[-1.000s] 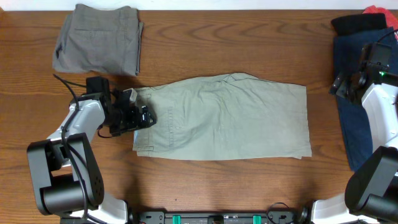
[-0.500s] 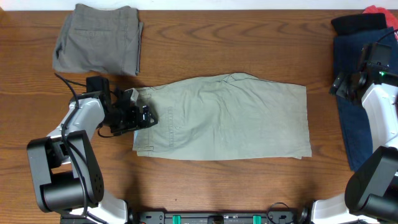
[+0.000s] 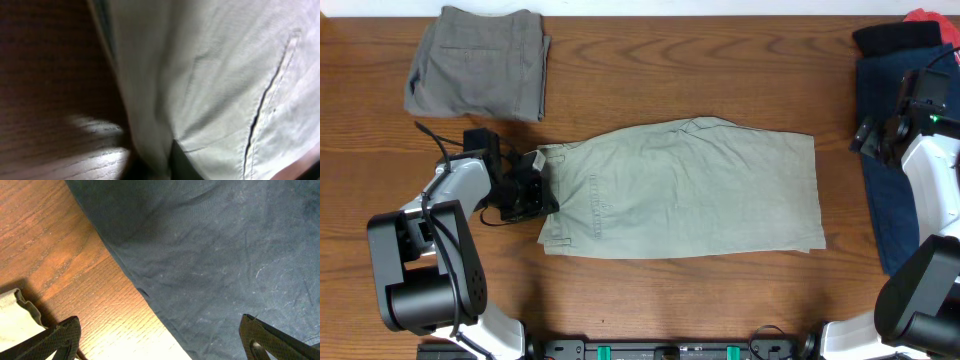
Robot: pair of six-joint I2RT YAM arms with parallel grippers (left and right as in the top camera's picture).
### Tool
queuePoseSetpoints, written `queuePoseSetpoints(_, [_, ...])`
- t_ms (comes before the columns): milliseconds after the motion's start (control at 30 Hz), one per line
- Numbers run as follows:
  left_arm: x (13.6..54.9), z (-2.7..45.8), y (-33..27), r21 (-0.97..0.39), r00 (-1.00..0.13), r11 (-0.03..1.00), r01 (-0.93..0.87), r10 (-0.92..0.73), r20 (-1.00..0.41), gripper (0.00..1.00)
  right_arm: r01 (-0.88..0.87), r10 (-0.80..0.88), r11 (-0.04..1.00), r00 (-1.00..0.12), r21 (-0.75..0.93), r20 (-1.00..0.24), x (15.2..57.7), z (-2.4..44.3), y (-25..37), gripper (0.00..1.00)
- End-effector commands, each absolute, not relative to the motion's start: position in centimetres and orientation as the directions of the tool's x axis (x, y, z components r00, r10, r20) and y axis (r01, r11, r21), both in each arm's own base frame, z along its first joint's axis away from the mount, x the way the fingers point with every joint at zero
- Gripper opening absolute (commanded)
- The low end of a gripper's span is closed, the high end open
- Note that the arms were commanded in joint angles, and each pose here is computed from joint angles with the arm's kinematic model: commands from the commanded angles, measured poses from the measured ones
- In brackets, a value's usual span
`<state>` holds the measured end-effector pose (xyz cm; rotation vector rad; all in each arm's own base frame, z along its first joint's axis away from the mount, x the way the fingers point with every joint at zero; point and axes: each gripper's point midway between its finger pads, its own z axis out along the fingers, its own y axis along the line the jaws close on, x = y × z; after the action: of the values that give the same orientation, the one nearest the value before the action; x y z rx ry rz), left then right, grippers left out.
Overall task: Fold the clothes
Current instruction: 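Lift the left edge and fold it rightward over the shorts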
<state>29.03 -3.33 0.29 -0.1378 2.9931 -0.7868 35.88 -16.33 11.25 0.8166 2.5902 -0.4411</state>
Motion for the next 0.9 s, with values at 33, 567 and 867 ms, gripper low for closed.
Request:
queuePoseSetpoints(33, [28.3,-0.5,-3.1,-0.472,-0.992,0.874,-0.119,-0.121,0.026,0.06,0.601,0.470,0.776,-0.754,-0.194,-0.458,35.7,11.7,-16.7,0.99])
queuePoseSetpoints(567, [29.2,9.1,3.6,-0.083,-0.931,0.928,-0.362,-0.356,0.080,0.06,0.601,0.470,0.776,-0.754,-0.194,-0.458,35.7,11.7,-16.7,0.99])
queuePoseSetpoints(867, [29.7,18.9,4.2,-0.063,-0.935,0.933,-0.354,-0.354,0.005,0.06,0.601,0.470,0.776,-0.754,-0.194,-0.458,35.7,11.7,-16.7,0.99])
